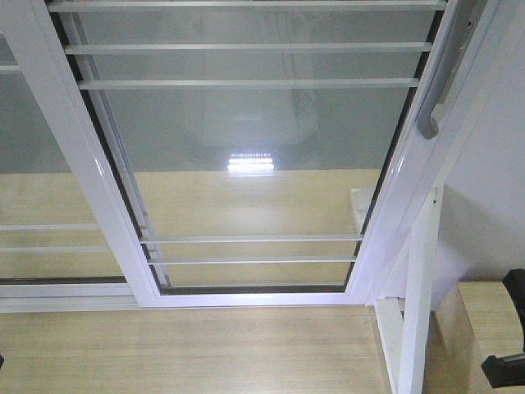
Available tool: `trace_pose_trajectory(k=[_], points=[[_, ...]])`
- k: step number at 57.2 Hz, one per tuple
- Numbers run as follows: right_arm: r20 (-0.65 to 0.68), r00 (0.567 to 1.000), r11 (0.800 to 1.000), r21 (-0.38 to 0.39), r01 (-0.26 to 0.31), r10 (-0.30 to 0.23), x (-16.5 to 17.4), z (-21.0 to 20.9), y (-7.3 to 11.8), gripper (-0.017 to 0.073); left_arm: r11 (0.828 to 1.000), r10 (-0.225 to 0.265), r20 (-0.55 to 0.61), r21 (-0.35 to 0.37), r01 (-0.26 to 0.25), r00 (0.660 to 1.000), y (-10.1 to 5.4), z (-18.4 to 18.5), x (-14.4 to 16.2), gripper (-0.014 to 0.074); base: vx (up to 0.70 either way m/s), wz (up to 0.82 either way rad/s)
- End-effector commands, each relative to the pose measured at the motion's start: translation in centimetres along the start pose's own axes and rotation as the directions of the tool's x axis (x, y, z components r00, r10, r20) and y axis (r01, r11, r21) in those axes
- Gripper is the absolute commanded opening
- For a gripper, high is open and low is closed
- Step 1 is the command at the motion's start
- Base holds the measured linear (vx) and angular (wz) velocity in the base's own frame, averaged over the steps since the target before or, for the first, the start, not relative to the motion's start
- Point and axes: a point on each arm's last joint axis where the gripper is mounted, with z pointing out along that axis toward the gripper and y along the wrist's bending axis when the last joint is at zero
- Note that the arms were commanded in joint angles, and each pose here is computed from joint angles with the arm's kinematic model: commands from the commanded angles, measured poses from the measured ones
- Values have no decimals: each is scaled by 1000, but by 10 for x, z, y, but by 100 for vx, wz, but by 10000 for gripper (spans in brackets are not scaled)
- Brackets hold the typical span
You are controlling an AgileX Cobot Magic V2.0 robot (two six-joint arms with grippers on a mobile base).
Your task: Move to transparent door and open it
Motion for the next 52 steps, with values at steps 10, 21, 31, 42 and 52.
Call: trace_pose_trajectory(k=[10, 21, 31, 42, 52], points=[[57, 998, 1000, 4, 6, -6, -6, 2, 0, -4, 1000, -9, 55, -8, 9, 998, 1, 1, -4, -6, 0, 0], [57, 998, 1000, 4, 6, -6, -6, 2, 0, -4, 1000, -9, 55, -8, 9, 998, 1, 1, -4, -6, 0, 0], [57, 998, 1000, 4, 6, -6, -6, 2, 0, -4, 1000, -9, 55, -8, 9, 998, 1, 1, -4, -6, 0, 0], [62, 998, 1000, 5, 6, -6, -6, 1, 0, -4, 1000, -9, 100, -12, 10, 995, 1, 1, -8, -6, 0, 0], [167, 986, 1000, 9, 6, -7, -16, 0, -1, -4, 1000, -5, 272, -27, 13, 962, 3, -2, -24, -6, 0, 0]])
